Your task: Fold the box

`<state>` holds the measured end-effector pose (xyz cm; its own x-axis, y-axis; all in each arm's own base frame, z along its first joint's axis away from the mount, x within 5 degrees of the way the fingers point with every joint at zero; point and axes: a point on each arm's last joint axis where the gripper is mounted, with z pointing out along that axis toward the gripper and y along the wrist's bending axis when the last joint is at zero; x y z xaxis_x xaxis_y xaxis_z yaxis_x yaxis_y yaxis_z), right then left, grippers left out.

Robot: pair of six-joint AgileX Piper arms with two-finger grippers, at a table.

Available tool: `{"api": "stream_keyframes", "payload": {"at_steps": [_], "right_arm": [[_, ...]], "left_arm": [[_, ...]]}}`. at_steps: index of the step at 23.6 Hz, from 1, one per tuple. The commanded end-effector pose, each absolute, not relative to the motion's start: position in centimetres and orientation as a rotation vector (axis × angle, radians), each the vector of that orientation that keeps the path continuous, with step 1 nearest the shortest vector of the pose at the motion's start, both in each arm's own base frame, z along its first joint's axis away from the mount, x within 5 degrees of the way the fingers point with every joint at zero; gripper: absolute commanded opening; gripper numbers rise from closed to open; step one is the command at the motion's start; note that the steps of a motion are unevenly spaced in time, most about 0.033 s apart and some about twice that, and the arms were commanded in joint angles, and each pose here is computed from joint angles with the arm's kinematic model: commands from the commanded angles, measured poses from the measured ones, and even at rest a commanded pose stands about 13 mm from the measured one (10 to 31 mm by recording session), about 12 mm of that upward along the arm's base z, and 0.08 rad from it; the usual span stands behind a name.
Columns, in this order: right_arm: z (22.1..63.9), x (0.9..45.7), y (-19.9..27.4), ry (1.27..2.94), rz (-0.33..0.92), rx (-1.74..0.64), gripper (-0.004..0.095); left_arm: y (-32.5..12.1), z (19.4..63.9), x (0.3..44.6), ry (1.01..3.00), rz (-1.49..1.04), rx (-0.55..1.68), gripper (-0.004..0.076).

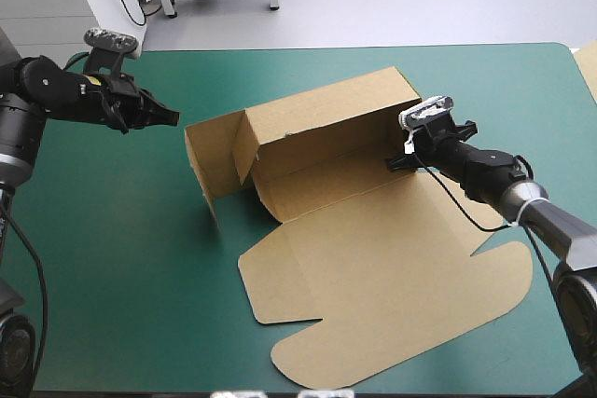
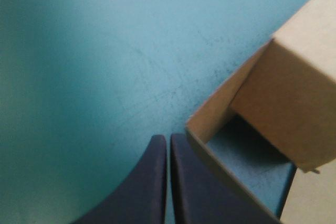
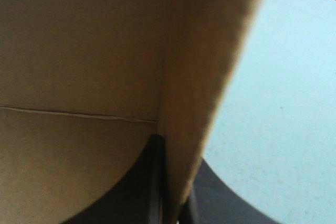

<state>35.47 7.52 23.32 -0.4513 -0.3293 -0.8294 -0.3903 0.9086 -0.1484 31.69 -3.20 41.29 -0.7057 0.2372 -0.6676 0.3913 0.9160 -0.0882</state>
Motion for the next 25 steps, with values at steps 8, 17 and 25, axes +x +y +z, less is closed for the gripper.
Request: {"api": "stream_keyframes", "payload": {"at_steps": [8, 17, 25], "right_arm": [[25.0, 35.9, 7.3, 2.027, 0.046, -0.522, -0.0021], [27.0, 36.5, 8.3, 1.966, 0.140, -0.598, -0.0021], [31.9, 38.6, 8.8, 2.199, 0.308, -0.480, -0.0013]], "left_arm": [[1.5, 38.7, 29.1, 2.380, -0.293, 0.165, 0.0007], [4.5, 35.3, 28.3, 2.447, -0.255, 0.071, 0.0007], [4.6, 34.0, 28.4, 2.397, -0.312, 0.101, 0.0007]]}}
